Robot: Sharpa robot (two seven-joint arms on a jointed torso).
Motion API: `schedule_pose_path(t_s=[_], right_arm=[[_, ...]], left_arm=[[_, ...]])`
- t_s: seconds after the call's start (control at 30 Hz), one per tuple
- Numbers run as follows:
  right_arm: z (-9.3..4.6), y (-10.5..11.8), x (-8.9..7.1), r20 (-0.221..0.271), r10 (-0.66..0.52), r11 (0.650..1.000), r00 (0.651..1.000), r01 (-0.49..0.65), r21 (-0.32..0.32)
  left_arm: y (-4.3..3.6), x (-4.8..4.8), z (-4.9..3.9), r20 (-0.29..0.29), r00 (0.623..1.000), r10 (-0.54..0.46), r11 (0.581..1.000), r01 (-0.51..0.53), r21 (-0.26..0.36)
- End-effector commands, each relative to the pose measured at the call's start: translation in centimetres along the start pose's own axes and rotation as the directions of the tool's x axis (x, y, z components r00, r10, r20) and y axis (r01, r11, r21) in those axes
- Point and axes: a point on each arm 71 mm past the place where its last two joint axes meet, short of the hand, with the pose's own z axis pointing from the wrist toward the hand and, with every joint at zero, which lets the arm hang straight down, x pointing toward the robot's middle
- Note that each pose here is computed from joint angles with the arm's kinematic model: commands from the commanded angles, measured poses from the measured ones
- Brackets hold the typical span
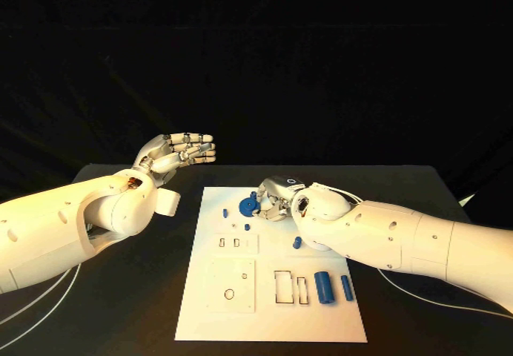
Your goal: Assemble the parts on the task board
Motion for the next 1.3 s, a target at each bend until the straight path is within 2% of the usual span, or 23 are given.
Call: schedule_pose_path(t_s=[0.03,0.2,0.33,0.47,0.67,0.93,1.3], right_arm=[[-0.3,-0.1,0.0,-0.009,-0.006,1.0,1.0,0.005,-0.012],[-1.2,-0.9,-0.6,0.032,0.006,1.0,0.999,-0.006,-0.013],[-2.3,-1.8,-1.8,0.077,0.037,0.999,0.996,-0.035,-0.028],[-3.9,-2.9,-3.2,0.1,0.098,0.994,0.99,-0.092,-0.063],[-6.9,-5.5,-5.1,0.078,0.212,0.974,0.974,-0.204,-0.097],[-9.6,-10.3,-6.2,0.058,0.243,0.97,0.968,-0.24,-0.049],[-10.4,-14.2,-5.4,0.037,0.226,0.974,0.973,-0.227,0.025]], left_arm=[[-0.15,0.21,0.09,-0.012,1.0,-0.003,1.0,0.003,0.011],[-0.15,0.13,0.08,-0.011,1.0,-0.002,1.0,0.002,0.011],[-0.14,0.05,0.08,-0.01,1.0,-0.002,1.0,0.002,0.011],[-0.11,0.01,0.1,-0.011,1.0,-0.003,1.0,0.004,0.011],[-0.03,-0.04,0.13,-0.011,1.0,-0.006,1.0,0.006,0.01],[0.02,0.12,0.15,-0.018,1.0,-0.012,1.0,0.012,0.009],[0.11,0.36,0.23,-0.026,1.0,-0.016,1.0,0.016,0.008]])
